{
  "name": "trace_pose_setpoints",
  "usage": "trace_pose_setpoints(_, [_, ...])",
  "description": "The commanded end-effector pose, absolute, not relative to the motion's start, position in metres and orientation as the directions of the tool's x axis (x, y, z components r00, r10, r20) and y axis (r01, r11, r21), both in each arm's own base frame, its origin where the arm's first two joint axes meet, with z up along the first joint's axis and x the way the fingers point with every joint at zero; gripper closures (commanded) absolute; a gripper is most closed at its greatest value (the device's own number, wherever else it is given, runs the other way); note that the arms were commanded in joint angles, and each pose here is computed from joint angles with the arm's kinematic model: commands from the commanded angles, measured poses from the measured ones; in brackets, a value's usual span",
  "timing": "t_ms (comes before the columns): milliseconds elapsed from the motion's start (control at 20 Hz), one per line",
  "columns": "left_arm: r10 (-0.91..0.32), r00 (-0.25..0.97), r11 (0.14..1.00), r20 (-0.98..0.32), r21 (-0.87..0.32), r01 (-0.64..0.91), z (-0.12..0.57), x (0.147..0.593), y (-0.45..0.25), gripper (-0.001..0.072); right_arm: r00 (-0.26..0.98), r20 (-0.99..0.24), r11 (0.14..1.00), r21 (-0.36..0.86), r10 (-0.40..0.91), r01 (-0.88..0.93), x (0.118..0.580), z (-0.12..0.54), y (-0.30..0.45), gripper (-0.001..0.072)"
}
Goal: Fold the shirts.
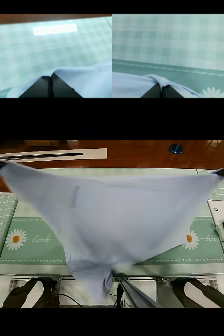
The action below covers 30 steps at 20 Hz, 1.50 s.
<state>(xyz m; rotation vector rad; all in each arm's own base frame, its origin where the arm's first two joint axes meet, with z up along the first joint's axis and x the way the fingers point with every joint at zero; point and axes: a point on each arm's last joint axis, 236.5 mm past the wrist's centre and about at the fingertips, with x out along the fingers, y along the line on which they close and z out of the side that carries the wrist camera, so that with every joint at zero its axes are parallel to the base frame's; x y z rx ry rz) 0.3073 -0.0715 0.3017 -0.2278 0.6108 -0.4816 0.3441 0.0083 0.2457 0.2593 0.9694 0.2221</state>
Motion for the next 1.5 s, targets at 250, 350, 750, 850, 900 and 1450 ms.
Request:
trace_pose_setpoints(250, [-0.585, 0.580, 0.796, -0.567, -0.539, 0.277, 0.130, 0.473, -0.115, 0.0680, 0.527, -0.777, 0.909, 0.416, 0.343, 0.022, 0.492, 0.110, -0.026, 0.0687])
trace_pose_setpoints(350, [-0.580, 0.546, 0.797, -0.604, -0.559, 0.228, 0.087, 0.489, -0.118, 0.0680, 0.530, -0.781, 0.910, 0.412, 0.331, 0.040, 0.513, 0.080, -0.035, 0.0687])
trace_pose_setpoints(750, [-0.615, 0.363, 0.781, -0.700, -0.606, 0.152, -0.017, 0.487, -0.149, 0.0665, 0.346, -0.856, 0.898, 0.434, 0.385, 0.076, 0.517, -0.036, -0.036, 0.0646])
trace_pose_setpoints(850, [-0.622, 0.349, 0.775, -0.701, -0.614, 0.151, -0.015, 0.483, -0.147, 0.0374, 0.340, -0.847, 0.890, 0.453, 0.408, 0.059, 0.514, -0.030, -0.031, 0.0309])
trace_pose_setpoints(900, [-0.637, 0.328, 0.765, -0.698, -0.625, 0.156, -0.008, 0.479, -0.142, 0.0242, 0.335, -0.840, 0.887, 0.461, 0.426, 0.026, 0.509, -0.017, -0.031, 0.0267])
trace_pose_setpoints(1450, [-0.595, 0.092, 0.801, -0.799, -0.598, -0.018, 0.000, 0.301, -0.048, 0.0297, 0.217, -0.957, 0.939, 0.245, 0.193, 0.242, 0.358, 0.032, -0.143, 0.0268])
